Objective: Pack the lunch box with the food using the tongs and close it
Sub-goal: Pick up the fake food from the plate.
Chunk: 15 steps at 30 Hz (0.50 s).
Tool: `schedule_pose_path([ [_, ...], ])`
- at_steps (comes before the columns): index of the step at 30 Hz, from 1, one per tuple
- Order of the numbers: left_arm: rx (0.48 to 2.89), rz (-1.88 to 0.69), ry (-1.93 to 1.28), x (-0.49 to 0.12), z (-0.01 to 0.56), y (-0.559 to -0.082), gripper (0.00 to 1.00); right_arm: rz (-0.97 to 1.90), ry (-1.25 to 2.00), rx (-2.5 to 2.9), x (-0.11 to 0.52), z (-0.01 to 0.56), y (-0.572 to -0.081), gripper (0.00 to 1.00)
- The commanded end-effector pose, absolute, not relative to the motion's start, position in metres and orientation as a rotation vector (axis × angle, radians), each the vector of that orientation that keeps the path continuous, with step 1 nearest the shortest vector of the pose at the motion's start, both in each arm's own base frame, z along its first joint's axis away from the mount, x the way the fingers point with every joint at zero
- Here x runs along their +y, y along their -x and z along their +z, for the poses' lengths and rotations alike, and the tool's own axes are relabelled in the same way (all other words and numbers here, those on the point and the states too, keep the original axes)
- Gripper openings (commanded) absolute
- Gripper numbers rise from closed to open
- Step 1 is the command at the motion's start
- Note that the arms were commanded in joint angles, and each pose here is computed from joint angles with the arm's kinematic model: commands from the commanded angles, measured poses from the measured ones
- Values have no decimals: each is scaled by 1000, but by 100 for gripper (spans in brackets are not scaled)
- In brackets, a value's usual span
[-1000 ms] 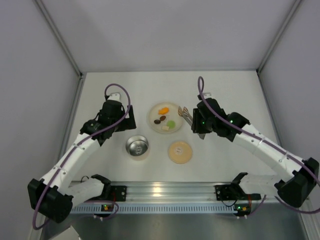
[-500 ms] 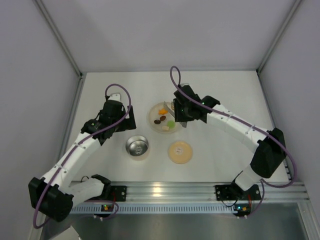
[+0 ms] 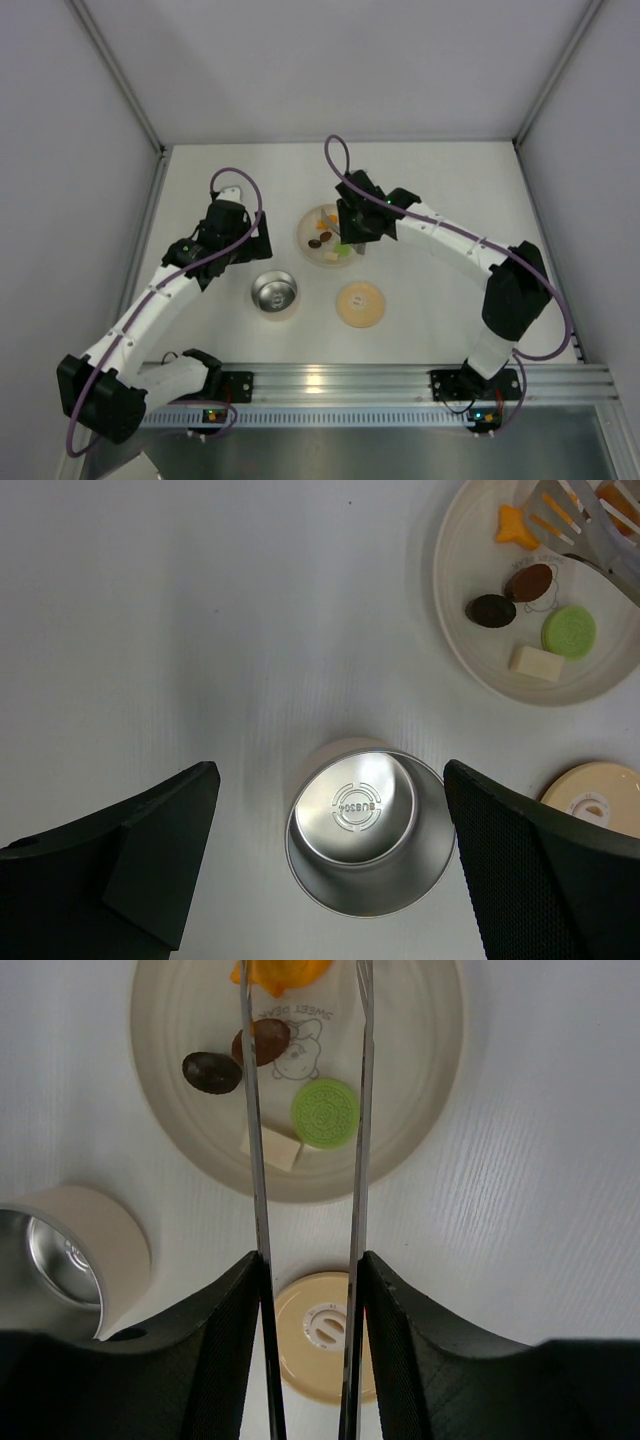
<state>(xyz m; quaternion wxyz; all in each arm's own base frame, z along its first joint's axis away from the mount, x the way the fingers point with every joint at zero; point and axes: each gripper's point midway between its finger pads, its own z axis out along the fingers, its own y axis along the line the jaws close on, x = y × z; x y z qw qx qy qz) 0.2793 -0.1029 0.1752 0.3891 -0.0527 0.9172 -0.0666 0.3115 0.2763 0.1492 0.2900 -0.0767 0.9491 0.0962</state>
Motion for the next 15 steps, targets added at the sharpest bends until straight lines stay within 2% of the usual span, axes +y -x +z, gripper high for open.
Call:
schedule_pose_path([
  [1,2291,-182,149,-104,190,-285,99,349,192,2458,300,173,-321,43],
  [15,2288,-183,153,-103,191,-285,99,404,175,2475,312,166,-321,41],
])
